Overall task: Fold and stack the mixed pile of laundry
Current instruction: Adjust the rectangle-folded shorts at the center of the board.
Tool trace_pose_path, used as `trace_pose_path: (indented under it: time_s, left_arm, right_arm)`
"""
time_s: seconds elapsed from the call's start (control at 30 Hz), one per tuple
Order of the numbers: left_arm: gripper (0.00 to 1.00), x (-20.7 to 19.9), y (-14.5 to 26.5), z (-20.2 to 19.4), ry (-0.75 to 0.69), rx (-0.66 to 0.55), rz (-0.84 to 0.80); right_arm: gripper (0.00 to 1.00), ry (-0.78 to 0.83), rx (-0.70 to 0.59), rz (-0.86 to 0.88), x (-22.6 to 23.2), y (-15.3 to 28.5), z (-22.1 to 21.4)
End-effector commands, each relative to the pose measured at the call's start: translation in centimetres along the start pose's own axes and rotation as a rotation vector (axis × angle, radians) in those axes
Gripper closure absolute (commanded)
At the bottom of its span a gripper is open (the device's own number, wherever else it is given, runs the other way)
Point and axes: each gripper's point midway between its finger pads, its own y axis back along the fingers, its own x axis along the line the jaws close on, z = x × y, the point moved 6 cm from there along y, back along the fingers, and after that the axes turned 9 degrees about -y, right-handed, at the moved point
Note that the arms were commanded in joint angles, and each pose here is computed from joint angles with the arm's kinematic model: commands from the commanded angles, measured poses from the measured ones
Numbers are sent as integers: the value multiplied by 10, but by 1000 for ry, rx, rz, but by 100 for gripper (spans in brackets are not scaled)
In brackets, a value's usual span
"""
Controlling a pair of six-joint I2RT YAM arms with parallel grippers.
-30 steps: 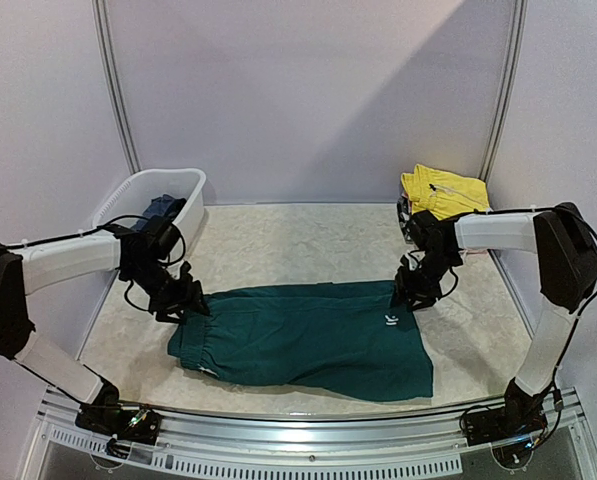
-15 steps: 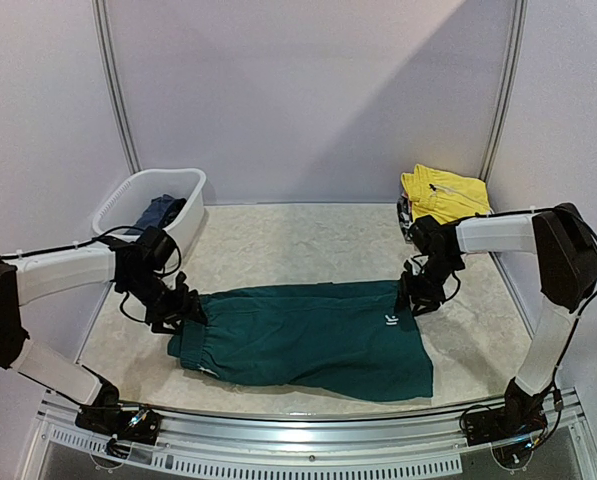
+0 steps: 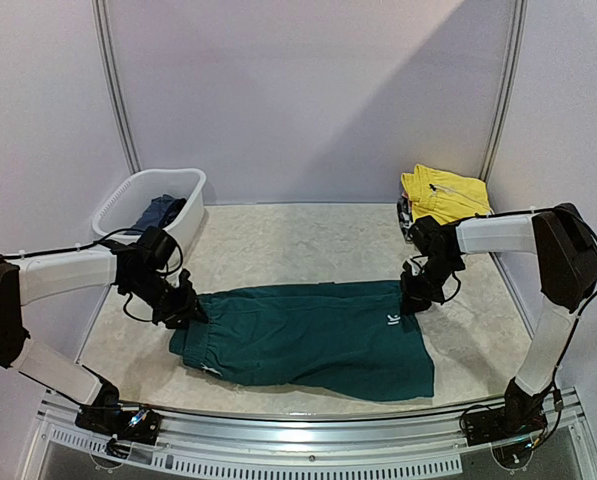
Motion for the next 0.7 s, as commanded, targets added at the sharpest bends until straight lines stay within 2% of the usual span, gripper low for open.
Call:
trace_pose_path:
  time_s: [0.0,0.13,0.3,0.47,0.67]
  left_arm:
    - [97,-3,0,4,23,-15,-40]
    - [100,-8,13,4,34,-12,-22]
    - [100,-22,54,5,27,-35,7]
    - [100,-33,85,6,16,-82,2]
    - [100,-30,78,29,27,-102,17]
  right_arm:
    - [100,1,-7,17,4,10,1]
    - [100,0,-7,-30,0,23,-3]
    - [100,-1,-54,-91,-2,63,-10]
    - [100,-15,-119,-75,1,103,-20]
    - [100,-6,-210,-65,14,119,-2]
